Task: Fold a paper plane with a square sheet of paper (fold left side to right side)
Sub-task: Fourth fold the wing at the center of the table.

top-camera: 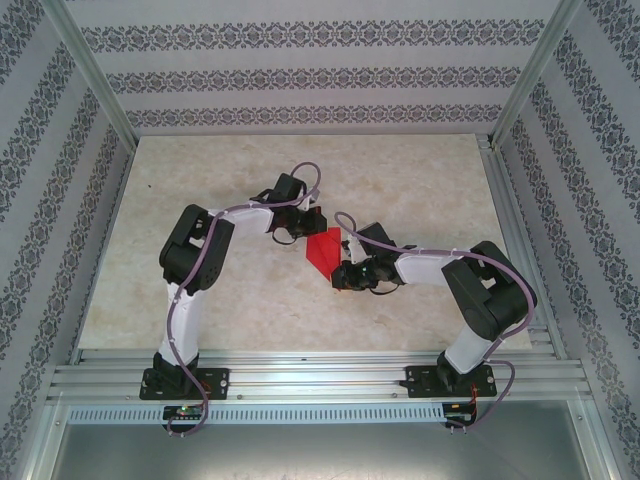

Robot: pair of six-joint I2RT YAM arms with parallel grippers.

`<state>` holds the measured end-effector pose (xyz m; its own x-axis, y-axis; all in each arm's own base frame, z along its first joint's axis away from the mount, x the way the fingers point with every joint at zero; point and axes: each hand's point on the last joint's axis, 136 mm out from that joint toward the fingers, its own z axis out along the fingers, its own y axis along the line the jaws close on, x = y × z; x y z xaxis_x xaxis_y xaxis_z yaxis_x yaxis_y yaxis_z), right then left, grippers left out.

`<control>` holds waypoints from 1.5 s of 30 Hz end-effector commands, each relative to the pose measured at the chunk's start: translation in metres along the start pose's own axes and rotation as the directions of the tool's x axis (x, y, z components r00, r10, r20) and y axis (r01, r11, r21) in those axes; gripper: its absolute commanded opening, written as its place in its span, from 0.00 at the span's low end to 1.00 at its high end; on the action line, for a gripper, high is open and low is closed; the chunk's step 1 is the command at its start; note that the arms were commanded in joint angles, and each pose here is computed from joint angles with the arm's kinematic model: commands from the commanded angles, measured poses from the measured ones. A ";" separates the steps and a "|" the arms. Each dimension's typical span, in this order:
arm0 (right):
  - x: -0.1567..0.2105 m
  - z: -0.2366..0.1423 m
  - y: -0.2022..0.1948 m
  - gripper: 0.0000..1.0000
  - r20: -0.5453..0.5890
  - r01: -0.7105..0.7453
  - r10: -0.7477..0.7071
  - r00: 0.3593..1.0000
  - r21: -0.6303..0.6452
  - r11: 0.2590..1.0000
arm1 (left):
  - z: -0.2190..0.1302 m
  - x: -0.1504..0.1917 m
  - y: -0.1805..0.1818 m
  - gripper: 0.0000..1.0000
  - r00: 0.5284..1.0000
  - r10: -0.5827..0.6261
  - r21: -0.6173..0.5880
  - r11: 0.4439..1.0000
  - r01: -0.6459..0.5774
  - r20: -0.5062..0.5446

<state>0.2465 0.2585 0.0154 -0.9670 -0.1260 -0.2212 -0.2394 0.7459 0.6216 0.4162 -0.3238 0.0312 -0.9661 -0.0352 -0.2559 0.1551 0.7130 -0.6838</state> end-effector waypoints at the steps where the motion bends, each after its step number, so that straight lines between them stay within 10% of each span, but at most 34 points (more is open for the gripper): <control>1: 0.010 0.003 -0.008 0.20 -0.040 0.005 -0.003 0.999 0.048 0.999 | 0.005 0.003 0.010 0.03 1.000 0.021 -0.027 0.999 -0.021 -0.019; 19: -0.088 -0.009 0.047 0.22 0.121 0.200 -0.196 0.973 -0.025 0.979 | 0.013 0.025 0.034 0.03 0.999 0.012 -0.080 0.997 -0.016 -0.043; 45: 0.013 0.021 -0.020 0.21 -0.094 0.083 -0.077 0.993 0.058 0.995 | 0.017 0.023 0.051 0.03 0.998 0.011 -0.162 0.987 -0.020 -0.054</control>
<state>0.2914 0.2807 0.0172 -0.8927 -0.2128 -0.3973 -0.4203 0.7113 0.5634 0.4123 -0.3243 0.0224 -0.9603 -0.0009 -0.2790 0.1926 0.7215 -0.6651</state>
